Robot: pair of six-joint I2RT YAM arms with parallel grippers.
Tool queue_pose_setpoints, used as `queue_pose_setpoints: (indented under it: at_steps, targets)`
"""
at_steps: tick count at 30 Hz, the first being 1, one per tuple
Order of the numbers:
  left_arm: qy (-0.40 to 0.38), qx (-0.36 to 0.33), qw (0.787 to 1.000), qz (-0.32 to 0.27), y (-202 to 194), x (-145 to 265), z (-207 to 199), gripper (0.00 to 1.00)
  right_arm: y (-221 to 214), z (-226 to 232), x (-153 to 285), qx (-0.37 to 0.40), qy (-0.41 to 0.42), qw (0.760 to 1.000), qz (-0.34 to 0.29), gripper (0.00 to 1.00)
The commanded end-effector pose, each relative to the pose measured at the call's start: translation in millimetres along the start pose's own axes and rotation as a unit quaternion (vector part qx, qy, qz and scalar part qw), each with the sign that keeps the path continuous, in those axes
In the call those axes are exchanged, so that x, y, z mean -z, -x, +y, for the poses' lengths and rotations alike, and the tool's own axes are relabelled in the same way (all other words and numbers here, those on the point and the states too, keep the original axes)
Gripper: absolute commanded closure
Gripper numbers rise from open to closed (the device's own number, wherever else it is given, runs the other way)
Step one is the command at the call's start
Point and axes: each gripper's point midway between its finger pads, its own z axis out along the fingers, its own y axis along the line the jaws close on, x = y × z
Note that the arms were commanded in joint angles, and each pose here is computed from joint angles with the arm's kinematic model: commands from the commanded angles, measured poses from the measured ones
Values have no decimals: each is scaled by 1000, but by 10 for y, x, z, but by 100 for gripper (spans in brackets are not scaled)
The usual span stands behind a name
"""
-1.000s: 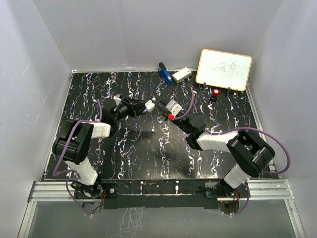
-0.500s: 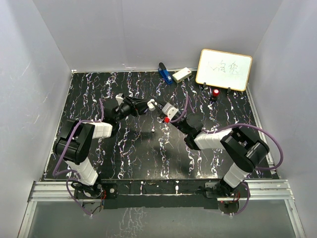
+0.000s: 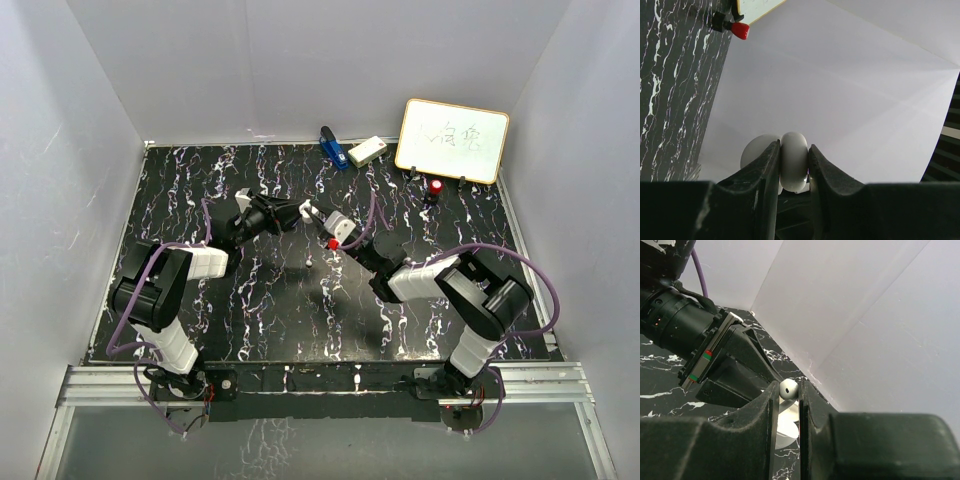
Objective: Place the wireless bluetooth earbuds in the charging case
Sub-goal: Place the earbud in the charging case.
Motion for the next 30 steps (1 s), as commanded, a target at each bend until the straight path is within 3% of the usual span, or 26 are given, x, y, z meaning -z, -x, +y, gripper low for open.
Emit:
queue_pose_setpoints:
  at_steps: [1, 30]
  targets:
    - [-31, -18, 999, 14, -92, -22, -225, 100, 178, -135, 6, 16, -30, 999, -37, 100]
    - [-35, -21, 999, 20, -145, -19, -259, 100, 60, -162, -1, 19, -38, 999, -27, 100]
